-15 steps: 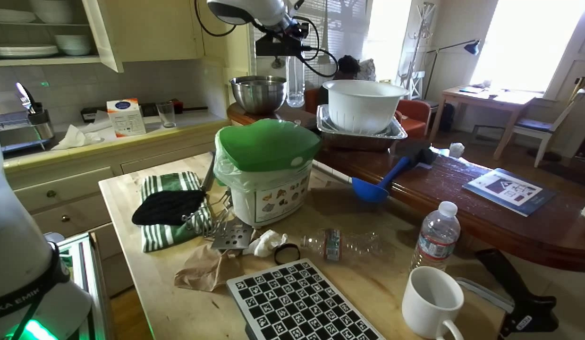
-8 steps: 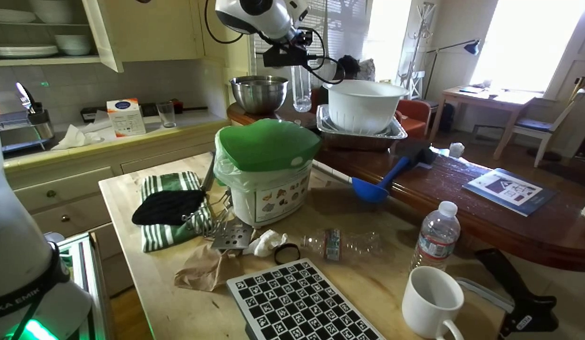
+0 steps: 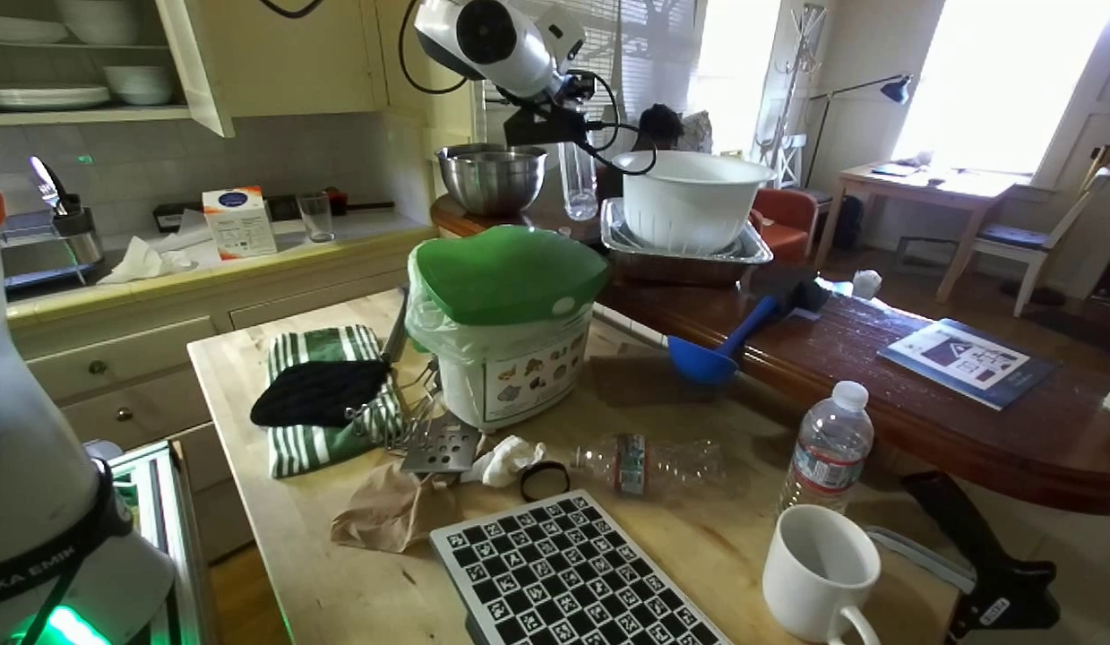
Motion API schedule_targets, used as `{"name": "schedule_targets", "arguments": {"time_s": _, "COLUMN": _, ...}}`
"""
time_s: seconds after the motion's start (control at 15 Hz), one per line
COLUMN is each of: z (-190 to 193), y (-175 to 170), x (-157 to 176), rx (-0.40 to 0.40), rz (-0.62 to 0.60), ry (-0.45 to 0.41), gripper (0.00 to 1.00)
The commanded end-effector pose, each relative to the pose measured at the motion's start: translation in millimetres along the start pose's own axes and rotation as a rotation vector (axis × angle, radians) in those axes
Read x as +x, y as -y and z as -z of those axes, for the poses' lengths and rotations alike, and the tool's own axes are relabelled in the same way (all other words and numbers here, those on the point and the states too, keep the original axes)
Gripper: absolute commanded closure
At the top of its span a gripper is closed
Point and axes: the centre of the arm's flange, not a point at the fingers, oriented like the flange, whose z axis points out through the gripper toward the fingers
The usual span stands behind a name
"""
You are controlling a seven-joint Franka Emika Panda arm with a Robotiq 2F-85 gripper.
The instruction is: Move the bottle to the left
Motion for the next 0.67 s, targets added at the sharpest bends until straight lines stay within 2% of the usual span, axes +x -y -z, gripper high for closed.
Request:
{"name": "schedule_targets", "arguments": {"time_s": 0.0, "z": 0.2, "y": 4.9, "x": -13.9, "rx": -0.037, "rz": 0.018, "ry": -0.027, "gripper": 0.91}}
{"name": "schedule_targets", "arguments": {"time_s": 0.6, "z": 3.7, "y": 11.1, "x": -34.8, "rx": -0.052, "rz": 0.037, "ry": -0.031, "gripper": 0.91}}
